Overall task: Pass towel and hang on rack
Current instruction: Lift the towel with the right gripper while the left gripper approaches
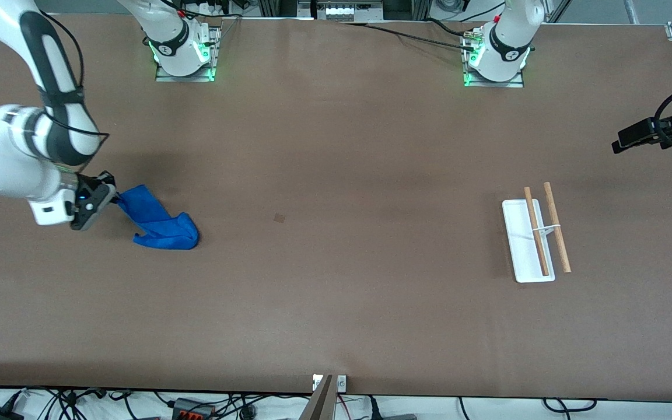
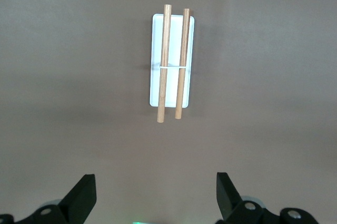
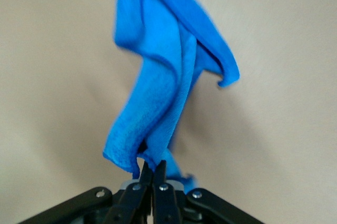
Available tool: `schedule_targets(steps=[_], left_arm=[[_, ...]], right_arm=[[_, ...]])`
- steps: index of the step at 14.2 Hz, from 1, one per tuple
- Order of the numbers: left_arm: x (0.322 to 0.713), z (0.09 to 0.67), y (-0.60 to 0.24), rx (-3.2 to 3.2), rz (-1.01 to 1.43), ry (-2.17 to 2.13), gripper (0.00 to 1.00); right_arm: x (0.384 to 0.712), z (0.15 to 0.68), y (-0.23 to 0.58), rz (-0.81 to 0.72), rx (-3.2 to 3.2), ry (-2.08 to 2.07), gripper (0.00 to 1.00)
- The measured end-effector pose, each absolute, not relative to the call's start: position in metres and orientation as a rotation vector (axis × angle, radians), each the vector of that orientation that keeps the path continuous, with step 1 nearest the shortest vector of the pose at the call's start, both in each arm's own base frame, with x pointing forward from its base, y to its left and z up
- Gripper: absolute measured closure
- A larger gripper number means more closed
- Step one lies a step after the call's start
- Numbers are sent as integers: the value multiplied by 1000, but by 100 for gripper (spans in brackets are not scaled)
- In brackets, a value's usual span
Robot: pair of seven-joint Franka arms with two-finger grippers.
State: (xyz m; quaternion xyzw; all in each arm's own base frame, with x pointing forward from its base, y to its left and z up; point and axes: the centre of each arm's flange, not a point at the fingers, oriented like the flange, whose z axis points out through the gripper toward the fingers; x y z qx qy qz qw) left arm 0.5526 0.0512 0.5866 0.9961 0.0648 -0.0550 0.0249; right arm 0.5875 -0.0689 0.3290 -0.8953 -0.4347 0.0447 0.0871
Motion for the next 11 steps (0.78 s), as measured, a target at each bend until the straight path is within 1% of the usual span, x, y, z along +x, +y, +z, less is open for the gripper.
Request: schedule_targets(steps=[3, 5, 6, 8, 11], left_arm=[[553, 586, 50, 3081, -173, 196, 0], [554, 584, 49, 3080, -183, 190, 0], [556, 579, 48, 3079, -197, 183, 0], [562, 565, 45, 3070, -233, 155, 0], [573, 536, 32, 2970, -304, 129, 0]], right_arm=[[614, 407, -26, 38, -2655, -1141, 98], [631, 465, 42, -27, -2699, -1051, 98], [632, 491, 84, -50, -2723, -993, 98], [622, 531, 170, -87, -2753, -893, 98], [583, 573, 296, -128, -2759, -781, 98]])
